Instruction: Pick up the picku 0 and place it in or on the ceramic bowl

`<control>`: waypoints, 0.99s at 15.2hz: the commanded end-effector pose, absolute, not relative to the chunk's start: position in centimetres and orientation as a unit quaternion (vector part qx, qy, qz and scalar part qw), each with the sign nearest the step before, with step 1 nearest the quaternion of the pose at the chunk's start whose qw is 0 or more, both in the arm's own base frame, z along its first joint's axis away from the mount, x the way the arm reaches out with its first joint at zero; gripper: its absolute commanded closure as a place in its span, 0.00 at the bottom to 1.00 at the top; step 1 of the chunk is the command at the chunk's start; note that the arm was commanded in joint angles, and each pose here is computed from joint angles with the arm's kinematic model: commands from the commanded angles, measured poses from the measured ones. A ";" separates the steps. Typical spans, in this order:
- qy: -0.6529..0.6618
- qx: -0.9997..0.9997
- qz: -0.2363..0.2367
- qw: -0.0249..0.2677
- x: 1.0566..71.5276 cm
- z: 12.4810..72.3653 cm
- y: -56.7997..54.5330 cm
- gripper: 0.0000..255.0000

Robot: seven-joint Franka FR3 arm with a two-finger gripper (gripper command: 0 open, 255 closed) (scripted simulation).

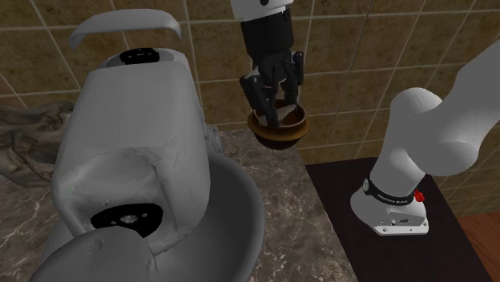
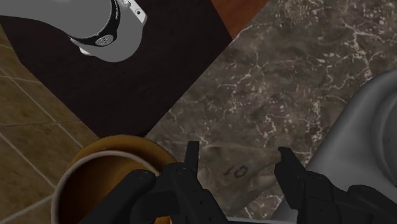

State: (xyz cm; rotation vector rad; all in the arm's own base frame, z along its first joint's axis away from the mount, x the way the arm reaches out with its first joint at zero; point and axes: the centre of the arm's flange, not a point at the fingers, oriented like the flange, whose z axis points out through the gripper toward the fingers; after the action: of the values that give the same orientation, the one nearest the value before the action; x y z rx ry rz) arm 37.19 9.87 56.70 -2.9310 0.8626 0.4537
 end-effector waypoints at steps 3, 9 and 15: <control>0.279 -0.949 0.147 0.026 36.7 57.0 4.5 1.00; 0.279 -0.949 0.147 0.026 36.3 57.4 -3.5 1.00; 0.279 -0.949 0.147 0.026 36.3 54.2 -3.5 1.00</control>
State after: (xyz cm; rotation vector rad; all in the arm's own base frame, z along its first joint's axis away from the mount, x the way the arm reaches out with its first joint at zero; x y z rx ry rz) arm 36.58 -2.88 56.40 -2.9456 0.8480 0.3659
